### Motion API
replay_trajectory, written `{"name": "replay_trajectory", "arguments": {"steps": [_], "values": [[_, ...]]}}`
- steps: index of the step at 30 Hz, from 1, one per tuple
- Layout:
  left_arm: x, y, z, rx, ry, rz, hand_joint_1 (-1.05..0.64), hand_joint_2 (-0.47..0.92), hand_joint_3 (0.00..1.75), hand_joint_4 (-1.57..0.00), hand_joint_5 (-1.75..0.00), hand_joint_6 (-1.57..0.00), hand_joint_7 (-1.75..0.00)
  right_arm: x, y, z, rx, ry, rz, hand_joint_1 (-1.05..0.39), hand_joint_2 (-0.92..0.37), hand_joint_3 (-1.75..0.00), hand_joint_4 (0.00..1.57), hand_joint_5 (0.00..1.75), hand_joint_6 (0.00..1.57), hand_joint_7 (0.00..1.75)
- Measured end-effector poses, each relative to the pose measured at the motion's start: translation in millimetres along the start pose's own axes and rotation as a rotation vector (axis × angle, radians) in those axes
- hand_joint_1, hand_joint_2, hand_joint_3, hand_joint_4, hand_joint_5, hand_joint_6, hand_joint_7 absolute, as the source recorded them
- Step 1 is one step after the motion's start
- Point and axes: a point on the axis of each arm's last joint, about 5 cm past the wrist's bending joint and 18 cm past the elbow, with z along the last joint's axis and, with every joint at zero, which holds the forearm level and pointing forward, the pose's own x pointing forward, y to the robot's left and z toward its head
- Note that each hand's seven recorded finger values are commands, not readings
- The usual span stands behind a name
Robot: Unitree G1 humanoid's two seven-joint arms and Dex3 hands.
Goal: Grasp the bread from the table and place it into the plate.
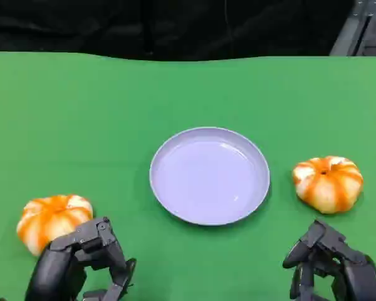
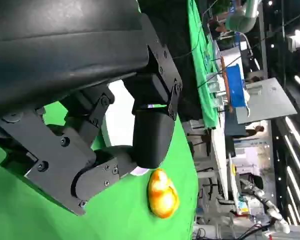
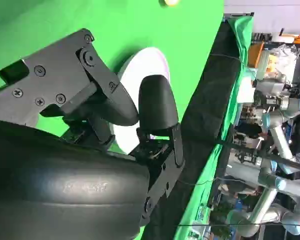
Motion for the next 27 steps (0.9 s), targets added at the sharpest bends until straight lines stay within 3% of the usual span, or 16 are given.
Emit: {"name": "replay_trajectory", "arguments": {"steps": [12, 15, 16, 17, 19, 23, 27], "values": [[1, 0.5, 2.2, 0.001, -0.009, 0.001, -0.23, 0.48, 1.09, -0.88, -1.75, -0.82, -1.65, 0.0, 0.5, 0.1, -0.006, -0.001, 0.005, -0.26, -0.61, -1.45, 0.86, 1.75, 0.58, 1.75], [1, 0.7, 3.1, 0.005, -0.012, -0.002, -0.22, 0.64, 0.81, -0.75, -1.48, -0.76, -1.31, 0.0, 0.5, 0.2, -0.007, -0.001, 0.004, -0.26, -0.61, -1.44, 0.85, 1.75, 0.57, 1.75], [2, 1.1, 3.7, 0.008, -0.010, -0.005, -0.23, 0.70, 0.66, -0.68, -1.30, -0.73, -1.06, 0.0, 0.4, 0.3, -0.007, -0.001, 0.004, -0.26, -0.62, -1.44, 0.86, 1.75, 0.57, 1.75], [2, 1.3, 4.6, 0.033, -0.002, -0.008, -0.26, 0.82, 0.42, -0.61, -1.10, -0.74, -0.67, -0.1, 0.4, 0.4, -0.007, -0.002, 0.004, -0.26, -0.62, -1.44, 0.87, 1.75, 0.58, 1.75], [3, 2.1, 7.6, 0.145, 0.012, -0.015, -0.33, 0.90, 0.25, -0.51, -0.85, -0.73, -0.25, -0.4, 0.5, 0.6, -0.006, -0.002, 0.004, -0.26, -0.62, -1.44, 0.87, 1.75, 0.58, 1.75], [5, 6.9, 12.8, 0.430, 0.035, -0.026, -0.52, 0.92, 0.15, -0.36, -0.67, -0.60, -0.04, -0.6, 1.0, 1.0, -0.005, -0.003, 0.004, -0.25, -0.63, -1.43, 0.87, 1.75, 0.58, 1.75], [9, 14.8, 20.5, 0.698, 0.070, -0.019, -0.62, 0.92, 0.13, -0.27, -0.54, -0.53, 0.00, -0.4, 1.2, 1.2, -0.004, -0.004, 0.005, -0.26, -0.63, -1.43, 0.86, 1.75, 0.58, 1.75]]}}
